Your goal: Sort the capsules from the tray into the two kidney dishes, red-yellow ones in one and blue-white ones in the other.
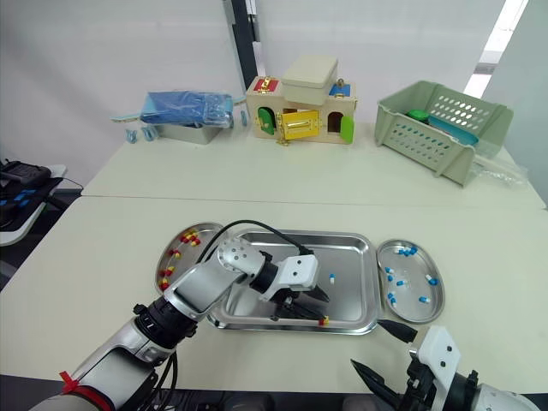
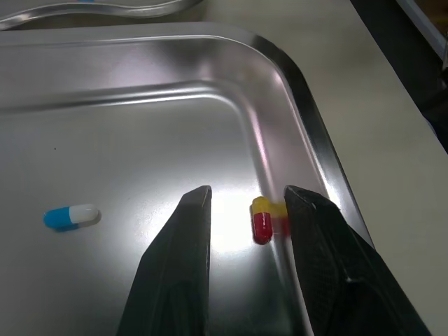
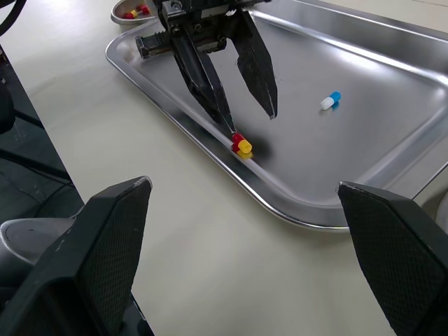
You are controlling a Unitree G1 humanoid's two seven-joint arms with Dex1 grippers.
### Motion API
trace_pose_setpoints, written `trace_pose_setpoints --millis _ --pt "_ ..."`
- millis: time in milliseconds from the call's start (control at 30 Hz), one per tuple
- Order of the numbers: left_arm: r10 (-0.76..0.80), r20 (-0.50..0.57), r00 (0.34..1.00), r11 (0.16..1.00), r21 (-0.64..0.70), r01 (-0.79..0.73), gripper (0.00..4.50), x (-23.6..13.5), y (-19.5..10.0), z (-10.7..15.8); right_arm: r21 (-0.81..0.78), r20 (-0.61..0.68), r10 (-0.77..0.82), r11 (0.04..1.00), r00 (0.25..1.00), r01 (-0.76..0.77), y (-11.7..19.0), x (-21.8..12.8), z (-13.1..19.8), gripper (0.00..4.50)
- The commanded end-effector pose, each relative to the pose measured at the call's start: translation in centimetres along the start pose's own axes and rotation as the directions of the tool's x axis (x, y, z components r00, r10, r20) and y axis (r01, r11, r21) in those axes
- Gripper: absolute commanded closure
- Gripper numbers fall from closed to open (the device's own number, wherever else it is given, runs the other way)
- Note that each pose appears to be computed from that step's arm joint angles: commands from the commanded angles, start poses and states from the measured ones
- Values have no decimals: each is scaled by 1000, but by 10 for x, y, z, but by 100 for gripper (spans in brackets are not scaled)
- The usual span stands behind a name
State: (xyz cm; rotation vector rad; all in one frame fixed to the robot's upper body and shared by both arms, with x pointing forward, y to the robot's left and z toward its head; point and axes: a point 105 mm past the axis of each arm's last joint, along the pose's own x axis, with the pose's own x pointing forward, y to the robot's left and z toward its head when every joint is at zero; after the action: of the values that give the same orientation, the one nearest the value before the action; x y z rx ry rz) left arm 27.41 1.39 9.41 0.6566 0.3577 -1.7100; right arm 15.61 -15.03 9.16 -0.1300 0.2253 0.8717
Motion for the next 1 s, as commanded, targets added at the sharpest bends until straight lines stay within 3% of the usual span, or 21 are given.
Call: trace_pose_setpoints --millis 33,700,800,900,1000 --pt "-8 -7 1000 1000 30 8 285 5 -1 3 -16 30 21 1000 999 -21 6 0 9 0" --pt "24 -82 996 997 79 -17 285 10 5 -10 0 36 7 1000 999 -7 6 1 8 0" --pt "21 -82 996 997 81 -14 342 11 5 -10 0 35 7 1000 999 -7 5 1 8 0" --pt "16 -83 996 997 81 -10 434 11 4 -10 0 36 6 1000 999 -6 5 1 8 0" --pt "15 -84 996 997 80 -8 443 11 4 -10 1 34 6 1000 999 -6 5 1 7 0"
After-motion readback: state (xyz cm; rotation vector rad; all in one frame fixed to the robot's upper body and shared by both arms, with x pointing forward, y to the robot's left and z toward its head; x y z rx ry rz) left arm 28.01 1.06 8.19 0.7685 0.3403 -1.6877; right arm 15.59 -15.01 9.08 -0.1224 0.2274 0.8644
